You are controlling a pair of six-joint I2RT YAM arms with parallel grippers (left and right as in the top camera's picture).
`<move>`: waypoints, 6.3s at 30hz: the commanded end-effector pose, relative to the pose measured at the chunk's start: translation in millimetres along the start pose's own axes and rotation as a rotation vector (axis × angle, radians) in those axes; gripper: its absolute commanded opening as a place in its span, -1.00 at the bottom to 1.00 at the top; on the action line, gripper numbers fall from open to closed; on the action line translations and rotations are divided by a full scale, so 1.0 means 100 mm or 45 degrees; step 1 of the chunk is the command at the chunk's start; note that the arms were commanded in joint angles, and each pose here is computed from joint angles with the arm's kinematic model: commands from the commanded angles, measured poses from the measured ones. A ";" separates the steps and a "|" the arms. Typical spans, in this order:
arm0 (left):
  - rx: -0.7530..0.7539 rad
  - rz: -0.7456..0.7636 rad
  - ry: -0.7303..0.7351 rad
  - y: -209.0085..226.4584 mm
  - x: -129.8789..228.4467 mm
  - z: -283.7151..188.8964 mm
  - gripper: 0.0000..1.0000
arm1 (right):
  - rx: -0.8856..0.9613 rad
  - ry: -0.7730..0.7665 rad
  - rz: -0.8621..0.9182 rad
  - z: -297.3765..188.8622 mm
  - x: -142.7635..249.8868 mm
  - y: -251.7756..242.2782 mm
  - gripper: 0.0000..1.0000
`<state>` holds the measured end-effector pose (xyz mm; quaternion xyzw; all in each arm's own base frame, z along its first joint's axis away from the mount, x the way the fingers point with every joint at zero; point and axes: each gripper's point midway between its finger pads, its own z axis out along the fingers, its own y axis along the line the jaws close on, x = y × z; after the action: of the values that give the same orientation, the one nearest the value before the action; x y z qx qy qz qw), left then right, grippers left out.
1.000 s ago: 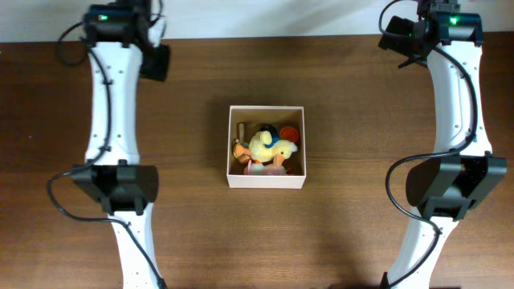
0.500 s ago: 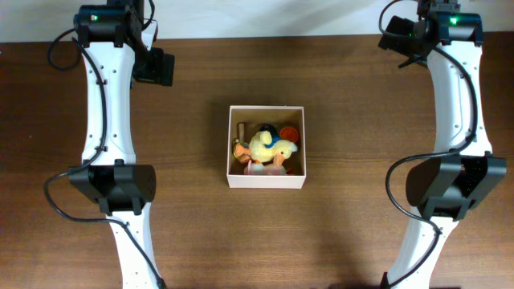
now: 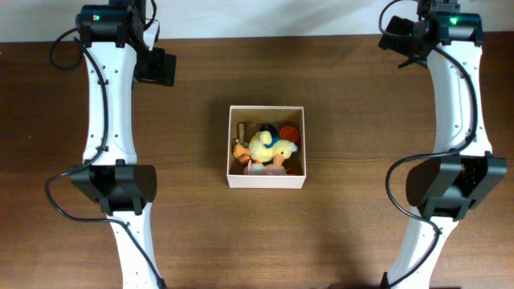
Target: Pack container
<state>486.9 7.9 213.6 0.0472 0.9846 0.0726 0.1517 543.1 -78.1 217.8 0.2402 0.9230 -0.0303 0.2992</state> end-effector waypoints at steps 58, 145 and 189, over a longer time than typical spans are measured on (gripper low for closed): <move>-0.114 -0.218 -1.422 0.01 2.08 -0.63 0.99 | -0.003 0.009 0.009 0.03 0.02 0.03 0.97; -0.172 -0.241 -1.479 -0.01 2.50 -0.18 0.99 | -0.383 -0.384 -0.444 -2.04 1.39 -0.23 0.97; -0.172 -0.241 -1.479 -0.01 2.50 -0.18 0.99 | -0.801 -0.991 -0.658 -1.44 3.12 -0.26 0.97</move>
<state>243.4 35.7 158.2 -0.0265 0.7336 0.0854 0.6736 233.7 60.0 158.0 -0.1202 0.7399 0.0940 0.6552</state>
